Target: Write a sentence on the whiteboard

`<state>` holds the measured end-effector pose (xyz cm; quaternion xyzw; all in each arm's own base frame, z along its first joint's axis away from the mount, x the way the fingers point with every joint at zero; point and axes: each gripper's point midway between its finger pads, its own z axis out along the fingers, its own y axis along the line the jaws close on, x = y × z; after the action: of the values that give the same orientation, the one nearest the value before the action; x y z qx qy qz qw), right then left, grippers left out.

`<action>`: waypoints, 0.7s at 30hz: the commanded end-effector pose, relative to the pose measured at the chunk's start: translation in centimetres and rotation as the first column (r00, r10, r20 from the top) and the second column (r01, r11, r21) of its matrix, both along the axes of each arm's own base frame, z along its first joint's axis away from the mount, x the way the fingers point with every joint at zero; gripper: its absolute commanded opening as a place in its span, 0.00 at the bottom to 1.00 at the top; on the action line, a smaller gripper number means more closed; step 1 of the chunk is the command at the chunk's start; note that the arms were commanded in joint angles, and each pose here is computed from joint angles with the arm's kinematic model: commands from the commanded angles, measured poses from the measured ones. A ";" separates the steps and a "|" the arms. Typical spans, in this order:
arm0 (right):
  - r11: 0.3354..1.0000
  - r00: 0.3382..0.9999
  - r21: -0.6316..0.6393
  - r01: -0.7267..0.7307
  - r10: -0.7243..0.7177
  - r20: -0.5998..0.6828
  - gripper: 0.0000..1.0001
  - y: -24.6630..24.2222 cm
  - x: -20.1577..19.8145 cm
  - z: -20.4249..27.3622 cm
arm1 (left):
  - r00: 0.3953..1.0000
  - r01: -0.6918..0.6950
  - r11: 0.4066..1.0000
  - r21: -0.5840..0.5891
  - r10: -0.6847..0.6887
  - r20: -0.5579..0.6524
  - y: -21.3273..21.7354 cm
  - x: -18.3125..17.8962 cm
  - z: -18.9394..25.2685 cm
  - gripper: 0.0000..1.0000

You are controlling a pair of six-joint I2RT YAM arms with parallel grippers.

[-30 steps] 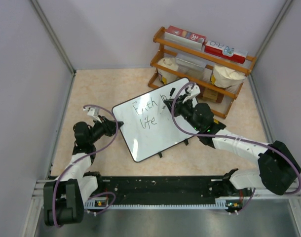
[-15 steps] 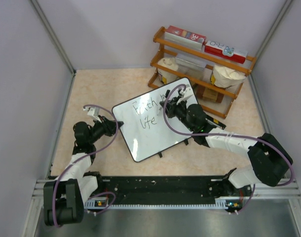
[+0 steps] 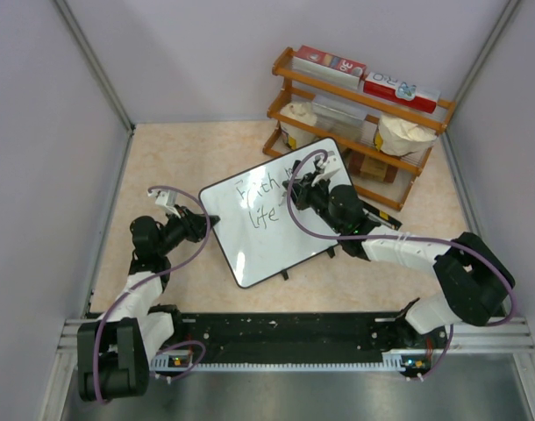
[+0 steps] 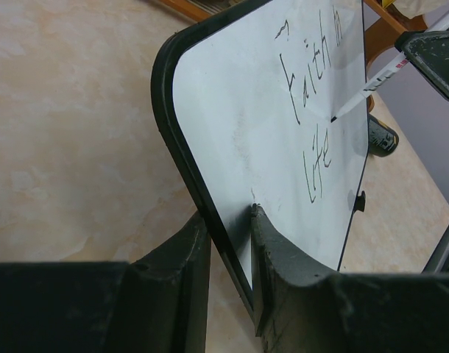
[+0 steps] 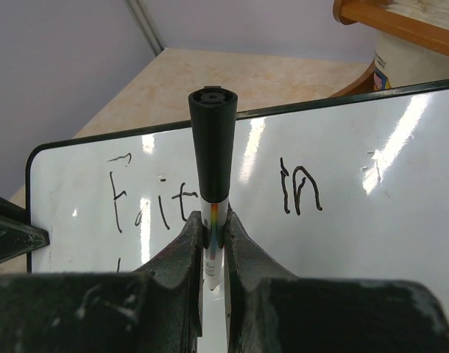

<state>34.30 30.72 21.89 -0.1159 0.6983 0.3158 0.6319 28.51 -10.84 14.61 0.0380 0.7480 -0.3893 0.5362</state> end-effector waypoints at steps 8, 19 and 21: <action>0.999 0.999 0.043 -0.031 0.030 0.032 0.00 0.4 -0.8 1.6 | 1.000 -0.019 0.998 0.064 0.017 0.025 0.6 0.4 -0.8 0.00; 0.998 0.998 0.048 -0.038 0.035 0.045 0.00 0.1 -1.3 2.7 | 1.000 -0.019 0.998 0.064 0.017 0.025 0.6 0.4 -0.8 0.00; 0.997 0.998 0.069 -0.031 0.027 0.058 0.00 -0.2 -1.5 3.6 | 1.000 -0.017 0.998 0.064 0.015 0.025 0.5 0.4 -0.8 0.00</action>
<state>33.81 30.66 22.07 -0.1214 0.6976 0.3208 0.6290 28.50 -10.85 14.61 0.0382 0.7479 -0.3895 0.5361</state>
